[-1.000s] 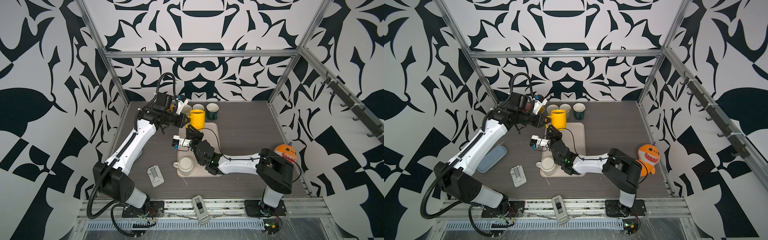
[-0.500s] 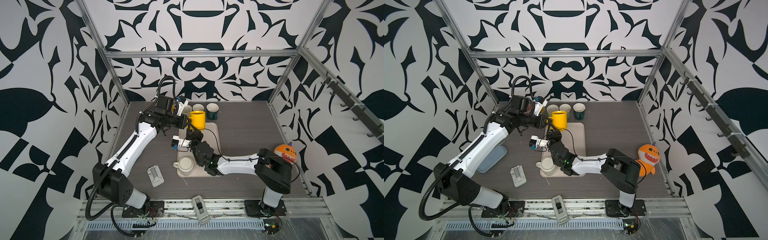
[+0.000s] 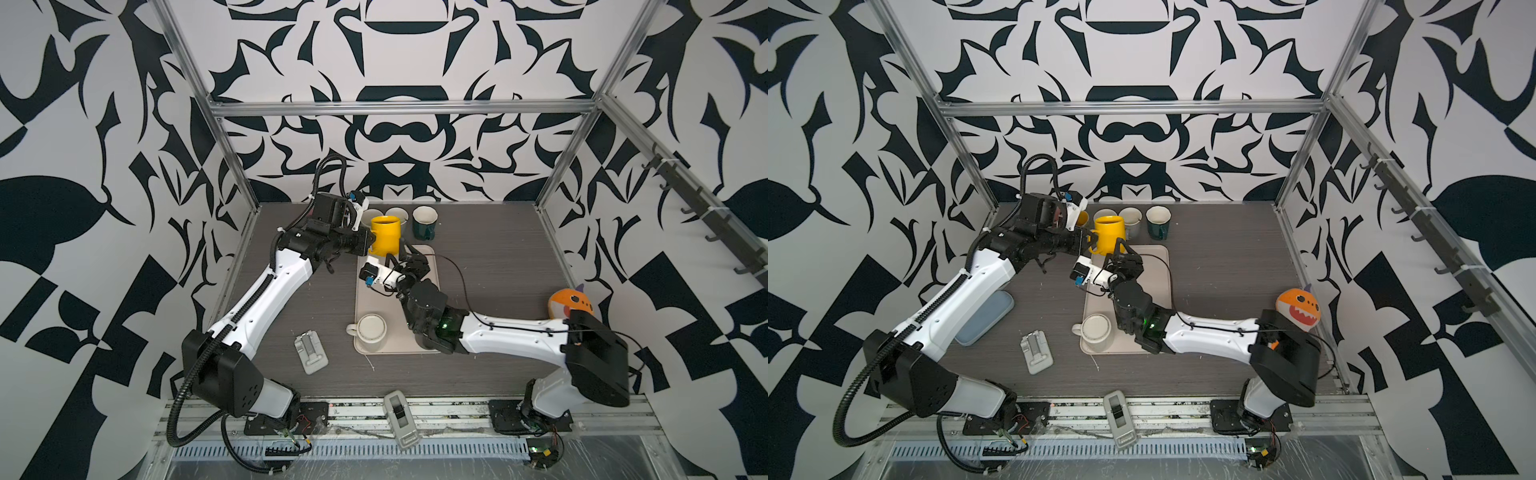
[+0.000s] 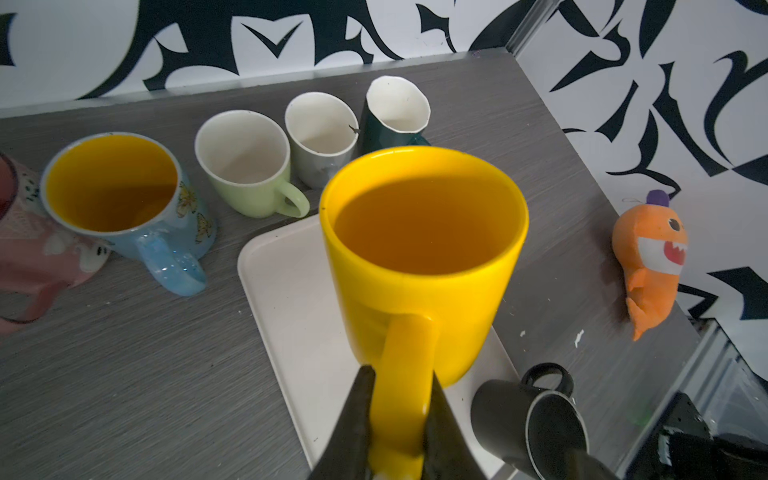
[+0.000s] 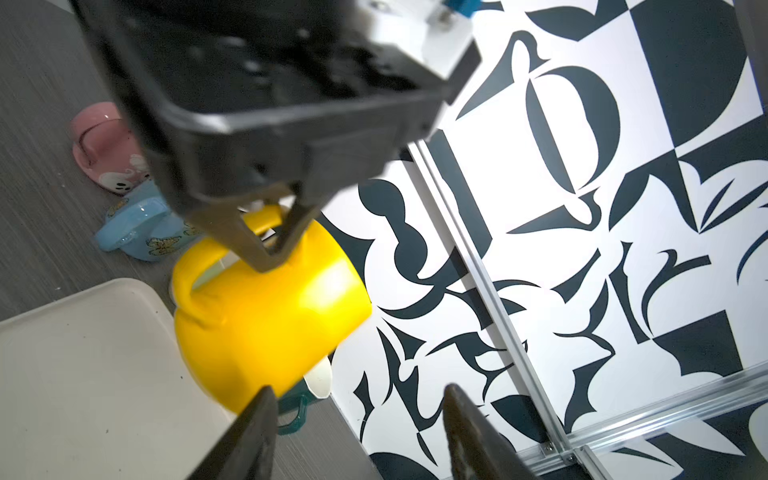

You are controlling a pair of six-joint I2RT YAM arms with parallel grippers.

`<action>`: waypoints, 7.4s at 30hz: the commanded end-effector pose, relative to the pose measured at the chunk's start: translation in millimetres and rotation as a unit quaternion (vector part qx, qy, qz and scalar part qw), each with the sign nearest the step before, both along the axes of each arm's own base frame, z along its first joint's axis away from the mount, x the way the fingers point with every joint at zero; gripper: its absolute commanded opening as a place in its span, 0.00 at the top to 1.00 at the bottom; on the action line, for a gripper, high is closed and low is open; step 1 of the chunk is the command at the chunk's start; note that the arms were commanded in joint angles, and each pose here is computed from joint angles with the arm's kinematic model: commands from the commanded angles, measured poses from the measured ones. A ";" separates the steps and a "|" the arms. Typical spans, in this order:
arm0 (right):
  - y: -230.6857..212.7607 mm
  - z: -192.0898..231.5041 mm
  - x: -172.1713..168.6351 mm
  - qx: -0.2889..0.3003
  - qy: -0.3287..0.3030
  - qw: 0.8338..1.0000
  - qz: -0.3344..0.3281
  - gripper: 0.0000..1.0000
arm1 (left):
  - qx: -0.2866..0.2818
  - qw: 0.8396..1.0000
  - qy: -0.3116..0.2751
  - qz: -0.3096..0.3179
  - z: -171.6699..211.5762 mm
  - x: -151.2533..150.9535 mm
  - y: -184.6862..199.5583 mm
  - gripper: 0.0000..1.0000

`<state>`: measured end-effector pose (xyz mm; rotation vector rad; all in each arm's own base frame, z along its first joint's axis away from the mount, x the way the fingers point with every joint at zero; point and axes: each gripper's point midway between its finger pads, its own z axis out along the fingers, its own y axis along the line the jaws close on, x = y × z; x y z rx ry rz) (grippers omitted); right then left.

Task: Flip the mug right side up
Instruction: 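Open the right gripper and withdraw it while the left gripper holds the yellow mug, then carry the yellow mug with the left gripper to beside the dark green mug, then set the yellow mug down upright and open the left gripper, then withdraw the left gripper while the right gripper moves toward the black mug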

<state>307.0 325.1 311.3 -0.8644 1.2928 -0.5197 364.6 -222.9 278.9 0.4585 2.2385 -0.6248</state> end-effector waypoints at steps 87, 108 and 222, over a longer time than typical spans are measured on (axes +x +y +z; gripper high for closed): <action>-262.4 -61.0 36.0 0.719 0.454 0.524 -0.056 0.31 | 0.030 0.975 -0.222 -0.008 -153.2 130.6 -264.7 1.00; -264.2 -65.2 35.5 0.721 0.454 0.520 -0.061 0.31 | 0.077 0.974 -0.206 0.054 -183.2 151.7 -253.0 0.80; -134.3 -216.1 -59.8 0.690 0.629 0.263 -0.244 0.58 | 0.011 0.980 -0.038 0.193 -50.6 -35.9 11.6 0.36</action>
